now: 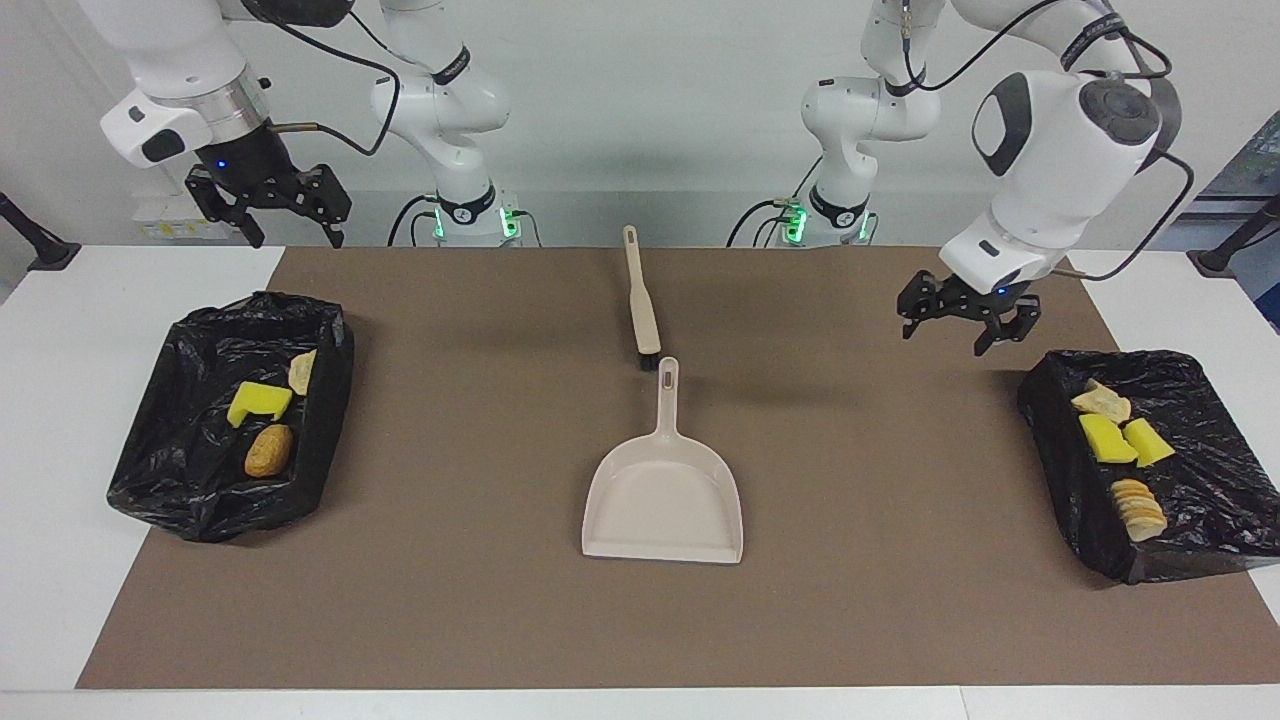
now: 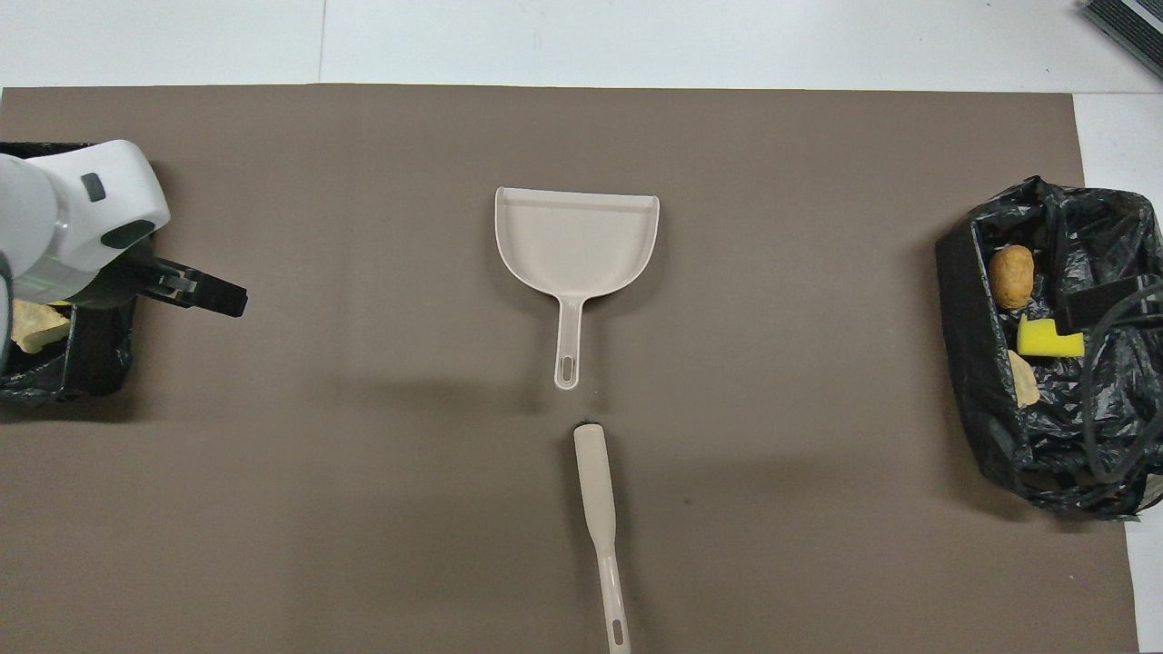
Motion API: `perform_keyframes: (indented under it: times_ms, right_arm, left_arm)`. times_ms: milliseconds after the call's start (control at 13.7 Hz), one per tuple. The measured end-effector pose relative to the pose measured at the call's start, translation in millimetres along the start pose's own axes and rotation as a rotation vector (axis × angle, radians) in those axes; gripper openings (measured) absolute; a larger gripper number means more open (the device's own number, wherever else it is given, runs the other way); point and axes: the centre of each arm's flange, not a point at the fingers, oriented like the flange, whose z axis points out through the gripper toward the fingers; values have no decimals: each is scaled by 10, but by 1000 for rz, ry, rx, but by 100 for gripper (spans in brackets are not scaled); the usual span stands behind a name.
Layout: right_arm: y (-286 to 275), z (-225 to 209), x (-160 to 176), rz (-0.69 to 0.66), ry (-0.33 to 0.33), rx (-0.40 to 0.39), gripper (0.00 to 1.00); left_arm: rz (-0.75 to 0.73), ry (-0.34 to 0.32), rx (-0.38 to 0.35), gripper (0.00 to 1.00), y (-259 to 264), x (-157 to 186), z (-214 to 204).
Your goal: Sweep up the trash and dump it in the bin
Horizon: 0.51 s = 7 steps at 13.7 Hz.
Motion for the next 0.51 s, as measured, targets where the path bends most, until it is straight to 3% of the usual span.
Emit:
perform_keyframes:
  times_ms: [510]
  right_arm:
    - [-11,-3,-1,0,1,0,100]
  left_arm:
    - [-33,-23,-2,100,-181,-216,-774]
